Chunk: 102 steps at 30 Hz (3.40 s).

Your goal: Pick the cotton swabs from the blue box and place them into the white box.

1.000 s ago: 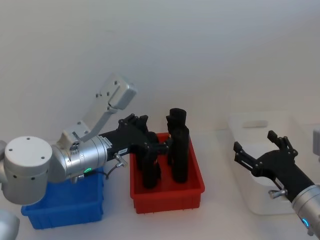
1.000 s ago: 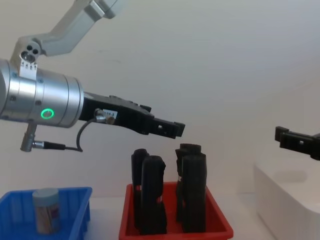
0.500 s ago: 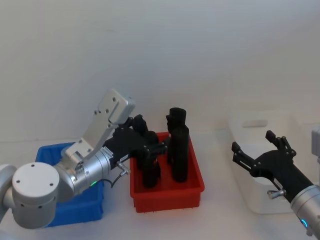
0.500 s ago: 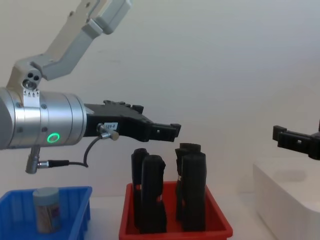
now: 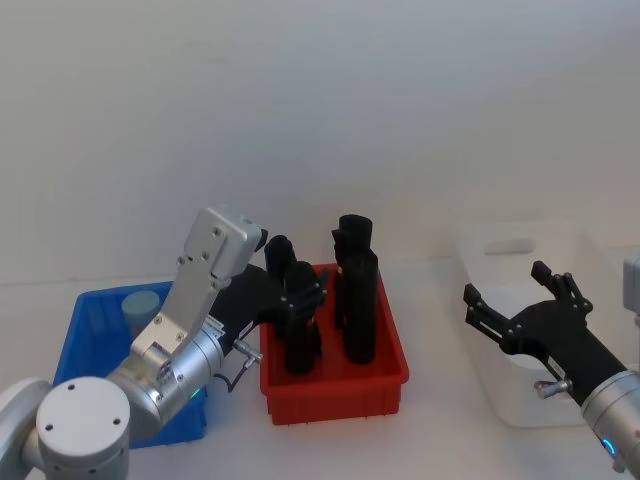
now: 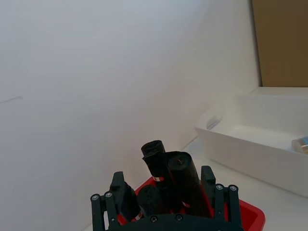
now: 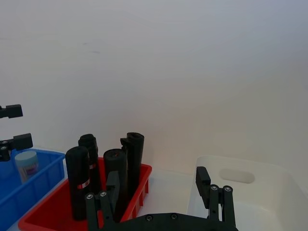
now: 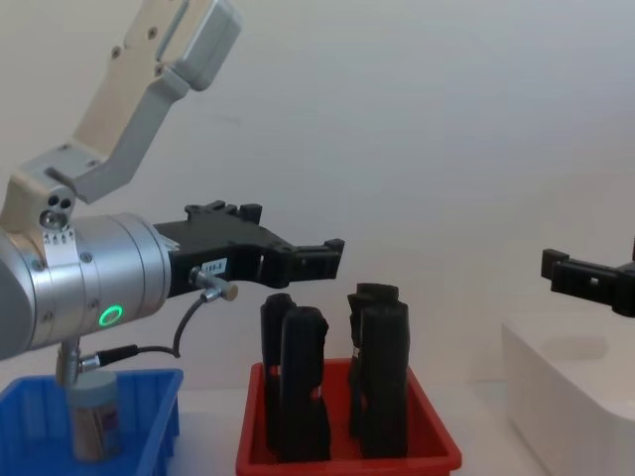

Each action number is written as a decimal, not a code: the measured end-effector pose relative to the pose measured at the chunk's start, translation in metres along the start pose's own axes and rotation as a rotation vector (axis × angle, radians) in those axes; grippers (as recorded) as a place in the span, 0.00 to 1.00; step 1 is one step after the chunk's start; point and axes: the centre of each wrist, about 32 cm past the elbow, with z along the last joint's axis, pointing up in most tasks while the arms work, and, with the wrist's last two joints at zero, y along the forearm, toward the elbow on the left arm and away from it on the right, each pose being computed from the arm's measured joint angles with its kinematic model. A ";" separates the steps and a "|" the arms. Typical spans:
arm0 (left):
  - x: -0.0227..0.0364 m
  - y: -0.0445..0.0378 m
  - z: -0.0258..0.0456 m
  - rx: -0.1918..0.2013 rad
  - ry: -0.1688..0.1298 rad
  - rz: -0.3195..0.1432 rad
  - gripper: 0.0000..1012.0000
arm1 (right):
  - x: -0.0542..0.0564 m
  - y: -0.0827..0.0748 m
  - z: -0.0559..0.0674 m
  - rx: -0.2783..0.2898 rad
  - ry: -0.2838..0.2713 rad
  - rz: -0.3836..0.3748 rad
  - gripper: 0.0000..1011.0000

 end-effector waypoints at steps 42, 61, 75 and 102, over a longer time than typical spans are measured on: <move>-0.0246 0.0131 -0.0182 -0.076 0.028 0.134 0.99 | 0.000 0.002 0.000 -0.003 -0.004 0.008 0.99; -0.0246 0.0131 -0.0184 -0.075 0.027 0.134 0.99 | 0.009 0.033 -0.011 -0.057 -0.019 0.064 0.99; -0.0246 0.0131 -0.0184 -0.075 0.027 0.134 0.99 | 0.019 0.072 -0.025 -0.100 -0.028 0.144 0.99; -0.0246 0.0131 -0.0184 -0.075 0.027 0.134 0.99 | 0.026 0.138 -0.051 -0.162 -0.006 0.302 0.99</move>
